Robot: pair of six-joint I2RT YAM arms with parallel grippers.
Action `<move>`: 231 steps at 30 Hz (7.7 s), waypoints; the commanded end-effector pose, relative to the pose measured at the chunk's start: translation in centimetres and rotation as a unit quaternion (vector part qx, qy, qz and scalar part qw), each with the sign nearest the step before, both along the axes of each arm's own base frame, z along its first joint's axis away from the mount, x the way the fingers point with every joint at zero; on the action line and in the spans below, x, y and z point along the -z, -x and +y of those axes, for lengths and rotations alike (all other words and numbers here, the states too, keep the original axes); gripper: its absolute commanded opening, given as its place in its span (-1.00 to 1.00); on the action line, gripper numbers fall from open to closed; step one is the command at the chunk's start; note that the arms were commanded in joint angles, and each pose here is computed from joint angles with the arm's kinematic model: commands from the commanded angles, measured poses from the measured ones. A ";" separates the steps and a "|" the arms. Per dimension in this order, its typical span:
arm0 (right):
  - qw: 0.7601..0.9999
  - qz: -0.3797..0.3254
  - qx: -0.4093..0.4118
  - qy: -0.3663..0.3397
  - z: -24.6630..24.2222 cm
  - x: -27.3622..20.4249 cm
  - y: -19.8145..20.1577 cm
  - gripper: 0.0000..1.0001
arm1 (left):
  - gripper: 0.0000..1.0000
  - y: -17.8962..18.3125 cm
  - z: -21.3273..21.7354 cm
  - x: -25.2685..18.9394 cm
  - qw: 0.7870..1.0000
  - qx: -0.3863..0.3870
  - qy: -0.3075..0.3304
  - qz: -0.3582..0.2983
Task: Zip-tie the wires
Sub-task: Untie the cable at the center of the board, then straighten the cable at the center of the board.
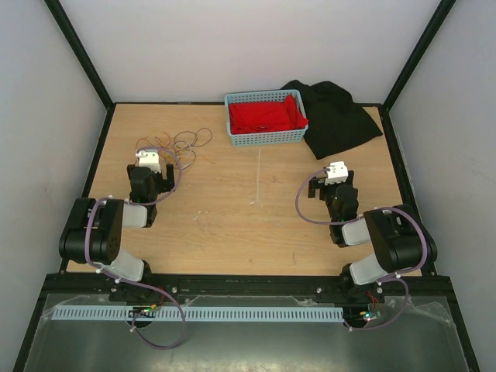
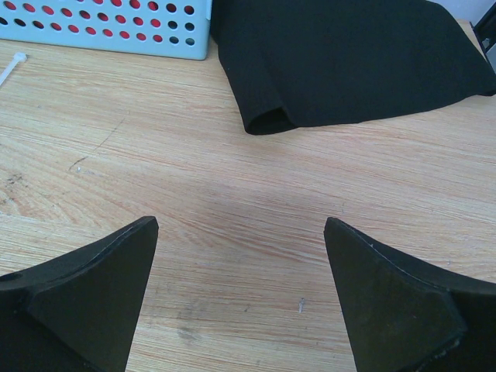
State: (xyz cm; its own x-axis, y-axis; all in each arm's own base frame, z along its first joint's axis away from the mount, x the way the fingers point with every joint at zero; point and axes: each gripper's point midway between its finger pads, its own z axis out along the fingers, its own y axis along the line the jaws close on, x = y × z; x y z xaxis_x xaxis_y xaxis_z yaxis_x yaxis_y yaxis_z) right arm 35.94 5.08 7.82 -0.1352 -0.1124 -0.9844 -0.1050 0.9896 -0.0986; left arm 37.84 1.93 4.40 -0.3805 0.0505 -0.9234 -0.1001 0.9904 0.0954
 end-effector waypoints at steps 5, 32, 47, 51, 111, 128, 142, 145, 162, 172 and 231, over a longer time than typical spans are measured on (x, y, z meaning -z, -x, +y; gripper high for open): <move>1.000 -0.008 -0.002 -0.003 0.2 -0.5 -0.4 0.99 | 0.98 -0.6 0.0 -0.8 1.000 0.000 -0.004 -0.012; 0.936 0.219 -0.253 -0.111 26.2 -9.5 -4.6 0.97 | 0.98 9.9 -8.7 -21.4 0.953 0.096 0.284 0.052; 0.900 0.271 -0.330 -0.086 38.4 -1.9 -11.2 0.71 | 0.98 13.7 -11.4 -14.2 0.904 0.091 0.386 0.160; 0.899 0.270 -0.337 -0.075 39.8 -0.2 -11.7 0.61 | 0.98 13.8 -11.3 -13.6 0.904 0.087 0.384 0.166; 0.918 -0.162 -0.287 -0.220 21.8 -51.4 -2.3 -1.00 | 0.98 0.6 -17.3 -15.8 0.942 0.334 0.020 0.016; 0.922 -0.171 -0.279 -0.207 19.9 -51.4 -0.5 -1.00 | 0.12 -7.1 -18.3 -9.5 0.967 0.250 -0.012 0.040; 0.930 -0.176 -0.263 -0.189 18.7 -50.6 0.1 -1.00 | -0.21 -8.7 -19.0 -10.8 0.965 0.262 -0.019 0.000; 0.931 -0.174 -0.259 -0.187 18.7 -50.3 -0.1 -1.00 | -0.67 -8.7 -18.5 -10.8 0.966 0.257 -0.020 -0.001; 0.974 -0.129 -0.068 -0.173 5.6 -42.9 -4.3 -1.00 | -1.00 -6.3 -4.3 -31.6 0.969 0.126 -0.112 -0.178; 0.975 -0.035 -0.079 -0.202 5.6 -33.5 0.0 -1.00 | -1.00 3.6 -11.5 -26.7 0.945 0.310 -0.014 -0.104; 0.935 0.232 0.227 -0.142 -3.2 2.2 5.7 -1.00 | -1.00 14.7 -14.3 0.3 0.646 0.306 -0.372 0.592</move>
State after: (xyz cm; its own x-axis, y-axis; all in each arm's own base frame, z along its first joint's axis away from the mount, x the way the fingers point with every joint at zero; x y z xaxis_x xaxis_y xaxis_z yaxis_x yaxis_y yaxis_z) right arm 29.88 2.92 5.18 -0.5250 0.2948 -0.7984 0.2973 0.9425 0.1526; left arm 24.17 -11.75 5.31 -0.5133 0.7893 0.3369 0.8573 0.4529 0.2450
